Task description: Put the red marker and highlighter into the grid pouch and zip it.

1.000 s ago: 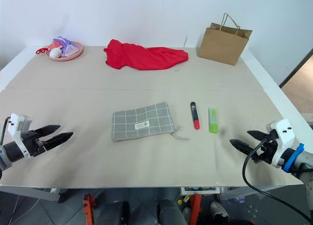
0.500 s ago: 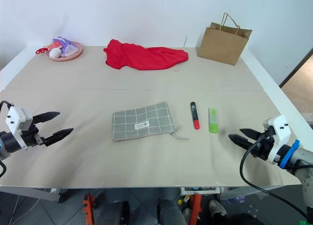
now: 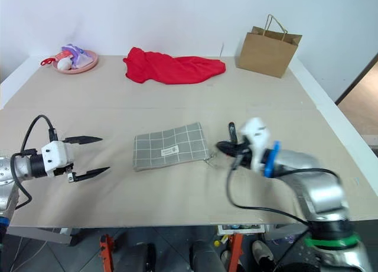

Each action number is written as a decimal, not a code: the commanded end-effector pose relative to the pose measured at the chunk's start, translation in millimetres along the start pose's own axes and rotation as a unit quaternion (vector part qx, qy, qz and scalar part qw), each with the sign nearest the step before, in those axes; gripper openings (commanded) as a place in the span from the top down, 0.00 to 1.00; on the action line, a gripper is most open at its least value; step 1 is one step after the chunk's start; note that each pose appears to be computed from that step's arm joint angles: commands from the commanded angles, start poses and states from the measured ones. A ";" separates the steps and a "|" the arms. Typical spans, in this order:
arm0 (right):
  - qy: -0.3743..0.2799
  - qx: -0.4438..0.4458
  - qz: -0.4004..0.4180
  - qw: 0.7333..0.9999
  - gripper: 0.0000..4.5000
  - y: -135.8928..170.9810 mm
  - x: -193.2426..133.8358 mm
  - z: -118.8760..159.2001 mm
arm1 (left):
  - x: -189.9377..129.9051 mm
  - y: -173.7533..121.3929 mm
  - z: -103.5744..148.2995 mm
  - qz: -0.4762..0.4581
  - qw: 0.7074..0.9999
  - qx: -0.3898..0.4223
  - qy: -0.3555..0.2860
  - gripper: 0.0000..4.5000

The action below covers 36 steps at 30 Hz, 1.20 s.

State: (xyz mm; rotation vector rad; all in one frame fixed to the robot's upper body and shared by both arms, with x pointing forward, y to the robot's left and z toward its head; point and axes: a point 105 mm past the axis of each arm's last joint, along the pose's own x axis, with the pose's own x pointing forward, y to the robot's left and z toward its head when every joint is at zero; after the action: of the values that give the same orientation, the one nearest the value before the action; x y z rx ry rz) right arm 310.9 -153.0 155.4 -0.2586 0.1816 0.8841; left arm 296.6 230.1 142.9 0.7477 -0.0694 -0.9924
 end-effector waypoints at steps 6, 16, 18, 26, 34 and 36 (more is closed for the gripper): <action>0.046 -0.149 0.025 0.987 0.97 17.2 52.4 -3.9 | 16.5 0.1 13.3 -0.020 0.999 0.018 -0.017 0.00; 0.112 -0.151 0.061 0.980 0.97 22.7 64.6 -36.7 | 23.3 -6.3 15.3 -0.025 0.999 0.022 -0.031 0.00; 0.118 -0.152 0.066 0.979 0.97 25.8 67.3 -40.4 | 27.4 -8.9 16.3 -0.032 0.999 0.030 -0.033 0.00; 0.125 -0.170 0.050 0.976 0.97 13.9 74.6 -39.3 | 55.7 -13.5 20.8 -0.060 0.991 0.114 -0.040 0.00; 0.107 -0.173 0.057 0.978 0.97 15.8 79.2 -30.0 | 76.5 -17.2 12.0 -0.052 0.980 0.184 -0.048 0.00; 0.104 -0.172 0.059 0.978 0.97 16.5 79.1 -28.4 | 75.7 -22.0 9.6 -0.067 0.978 0.194 -0.048 0.00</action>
State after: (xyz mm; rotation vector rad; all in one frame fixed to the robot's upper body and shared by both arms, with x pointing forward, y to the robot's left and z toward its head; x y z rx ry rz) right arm 348.6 -96.1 108.1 -0.6772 0.2265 0.9791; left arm 321.1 155.5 118.2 1.0313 -0.3059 -1.1483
